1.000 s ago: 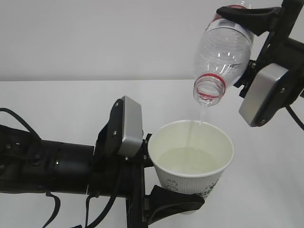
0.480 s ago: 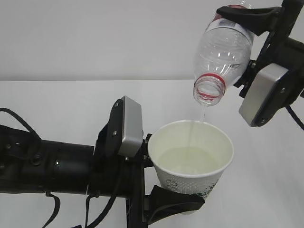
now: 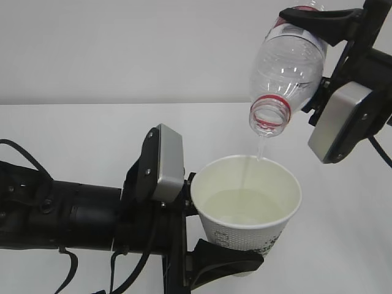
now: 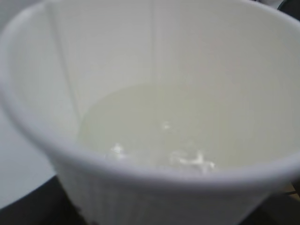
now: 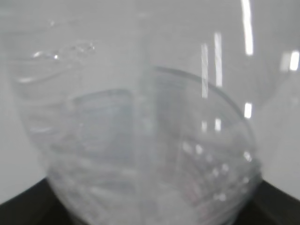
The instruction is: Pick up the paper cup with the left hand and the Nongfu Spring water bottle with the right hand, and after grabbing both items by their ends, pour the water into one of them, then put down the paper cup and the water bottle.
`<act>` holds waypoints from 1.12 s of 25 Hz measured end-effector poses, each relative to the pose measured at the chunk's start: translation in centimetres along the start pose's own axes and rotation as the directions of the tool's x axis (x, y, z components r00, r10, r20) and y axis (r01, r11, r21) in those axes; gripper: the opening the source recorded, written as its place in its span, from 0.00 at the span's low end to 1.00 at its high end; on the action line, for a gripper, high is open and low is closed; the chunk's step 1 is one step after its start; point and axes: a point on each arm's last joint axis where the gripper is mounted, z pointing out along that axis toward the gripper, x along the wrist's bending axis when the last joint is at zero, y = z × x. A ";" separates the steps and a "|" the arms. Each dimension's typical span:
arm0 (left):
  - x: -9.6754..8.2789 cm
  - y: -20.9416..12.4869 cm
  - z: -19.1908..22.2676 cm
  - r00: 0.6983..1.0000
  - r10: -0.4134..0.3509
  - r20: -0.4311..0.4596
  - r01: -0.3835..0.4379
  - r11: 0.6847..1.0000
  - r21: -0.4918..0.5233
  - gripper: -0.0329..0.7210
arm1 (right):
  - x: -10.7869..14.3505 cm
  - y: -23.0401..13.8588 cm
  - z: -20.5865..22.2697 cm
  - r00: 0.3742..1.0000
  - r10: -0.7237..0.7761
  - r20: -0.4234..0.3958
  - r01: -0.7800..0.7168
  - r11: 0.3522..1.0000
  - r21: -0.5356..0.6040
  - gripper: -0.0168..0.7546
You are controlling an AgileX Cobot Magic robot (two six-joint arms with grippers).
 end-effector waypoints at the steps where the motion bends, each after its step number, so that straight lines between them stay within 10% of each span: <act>1: 0.0 0.0 0.0 1.000 0.000 0.000 0.000 1.000 0.000 0.74 | 0.0 0.0 0.0 1.000 0.000 0.000 0.000 1.000 0.000 0.70; 28: 0.0 0.0 0.0 1.000 0.000 -0.001 0.000 1.000 0.002 0.74 | 0.0 0.0 0.0 1.000 -0.002 0.000 0.002 1.000 0.000 0.70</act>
